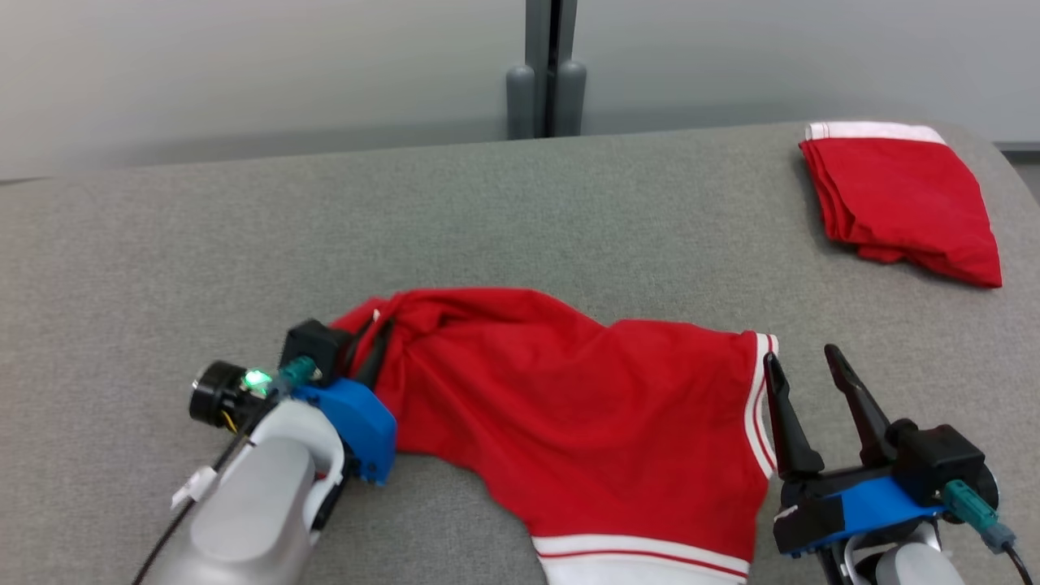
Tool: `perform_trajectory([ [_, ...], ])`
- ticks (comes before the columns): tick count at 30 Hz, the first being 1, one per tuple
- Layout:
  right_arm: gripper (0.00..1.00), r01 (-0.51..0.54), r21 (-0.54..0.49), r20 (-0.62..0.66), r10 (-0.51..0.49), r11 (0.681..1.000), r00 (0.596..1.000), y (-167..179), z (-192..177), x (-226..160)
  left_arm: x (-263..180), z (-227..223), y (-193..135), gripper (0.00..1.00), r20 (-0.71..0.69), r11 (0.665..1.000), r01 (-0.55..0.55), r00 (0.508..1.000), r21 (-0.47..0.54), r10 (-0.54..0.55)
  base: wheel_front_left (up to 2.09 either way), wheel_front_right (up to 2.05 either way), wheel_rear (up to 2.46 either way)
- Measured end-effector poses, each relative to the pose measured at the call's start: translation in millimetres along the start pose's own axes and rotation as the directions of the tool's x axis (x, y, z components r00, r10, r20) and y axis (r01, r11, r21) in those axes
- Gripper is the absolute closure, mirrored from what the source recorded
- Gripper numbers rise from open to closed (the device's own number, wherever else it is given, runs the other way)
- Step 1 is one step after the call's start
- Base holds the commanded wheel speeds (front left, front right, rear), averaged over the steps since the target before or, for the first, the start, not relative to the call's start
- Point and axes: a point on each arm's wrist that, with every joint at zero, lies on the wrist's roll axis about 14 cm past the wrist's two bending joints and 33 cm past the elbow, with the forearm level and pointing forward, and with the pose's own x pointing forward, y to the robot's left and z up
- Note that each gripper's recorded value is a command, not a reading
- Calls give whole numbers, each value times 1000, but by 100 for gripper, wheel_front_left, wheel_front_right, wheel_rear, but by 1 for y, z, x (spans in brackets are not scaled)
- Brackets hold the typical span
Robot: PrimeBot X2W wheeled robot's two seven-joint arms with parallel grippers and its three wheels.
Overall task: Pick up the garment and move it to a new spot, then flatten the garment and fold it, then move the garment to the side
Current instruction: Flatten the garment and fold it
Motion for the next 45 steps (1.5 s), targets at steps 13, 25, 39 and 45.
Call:
perform_trajectory([
  [13,0,41,-15,-15,-41,999,999,-17,-5,9,30,12,24,0,22,999,-30,999,27,29,0,0,0],
  [25,0,41,11,-4,-41,999,999,-13,-1,-3,-27,53,31,0,270,990,-134,952,-47,142,0,0,0],
  [39,0,55,22,-31,-54,998,998,-14,-9,-26,-122,36,60,0,342,912,-363,847,-189,408,0,0,0],
  [45,0,63,28,-78,-61,998,995,-15,-24,-36,-148,19,70,0,313,873,-434,816,-223,486,0,0,0],
])
